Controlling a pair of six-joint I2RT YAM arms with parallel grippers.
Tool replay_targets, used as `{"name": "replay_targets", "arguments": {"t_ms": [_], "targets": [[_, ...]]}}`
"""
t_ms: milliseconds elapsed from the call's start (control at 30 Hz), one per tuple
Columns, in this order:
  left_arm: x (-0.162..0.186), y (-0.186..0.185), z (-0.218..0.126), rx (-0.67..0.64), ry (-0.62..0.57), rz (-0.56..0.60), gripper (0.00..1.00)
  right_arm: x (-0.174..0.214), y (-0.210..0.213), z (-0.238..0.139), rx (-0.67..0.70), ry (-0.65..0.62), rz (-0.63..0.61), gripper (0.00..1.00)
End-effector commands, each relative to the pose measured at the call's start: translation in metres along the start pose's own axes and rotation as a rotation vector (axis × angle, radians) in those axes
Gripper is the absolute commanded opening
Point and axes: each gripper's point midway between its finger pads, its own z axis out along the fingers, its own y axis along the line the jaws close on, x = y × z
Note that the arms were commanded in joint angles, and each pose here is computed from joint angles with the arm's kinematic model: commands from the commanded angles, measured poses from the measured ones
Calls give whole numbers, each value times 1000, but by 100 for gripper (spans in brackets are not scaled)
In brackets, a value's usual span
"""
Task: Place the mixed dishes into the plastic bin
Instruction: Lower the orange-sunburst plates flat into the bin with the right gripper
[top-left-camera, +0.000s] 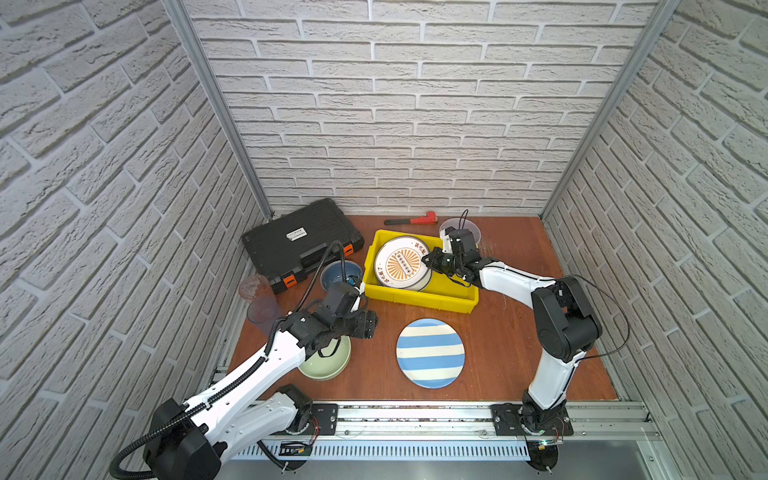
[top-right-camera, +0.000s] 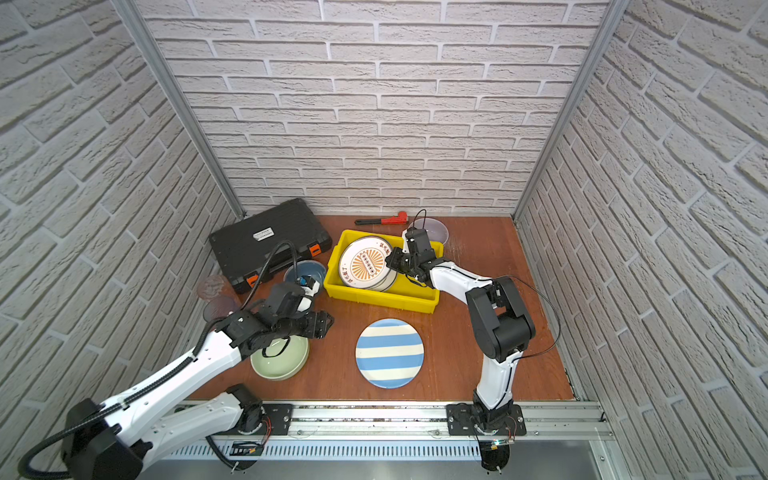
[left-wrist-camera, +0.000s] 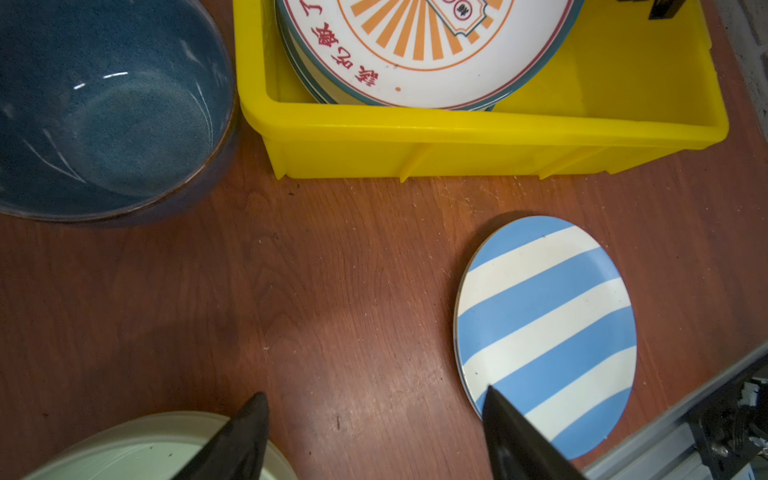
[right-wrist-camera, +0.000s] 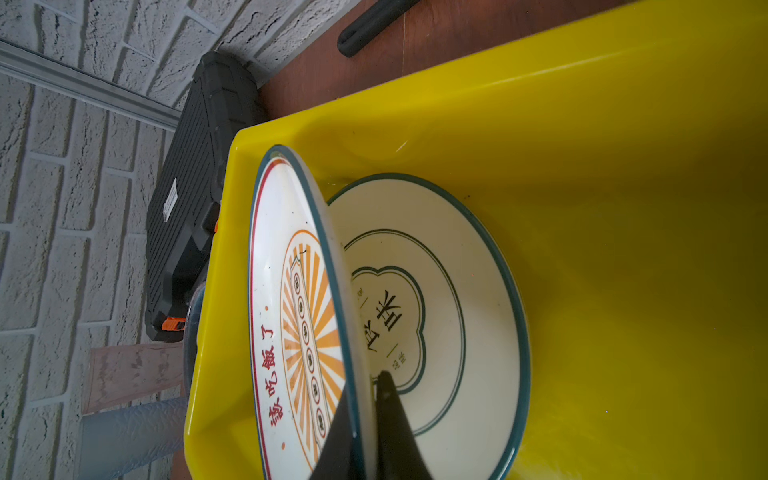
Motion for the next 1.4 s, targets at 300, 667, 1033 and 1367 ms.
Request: {"name": "replay_targets", "arguments": {"t_ms": [300, 667, 1033, 1367], "targets": [[1, 3, 1, -6, -6, 3, 80, -17, 11, 8, -60, -54, 2, 7], [2, 4, 2, -7, -3, 3, 80, -10, -1, 16, -34, -35, 12, 15], [1, 4, 1, -8, -7, 4, 80, -3, -14, 20, 9, -16, 8, 24], [0, 3, 2, -8, -9, 6, 80, 3, -29, 19, 87, 7, -26, 31]]}}
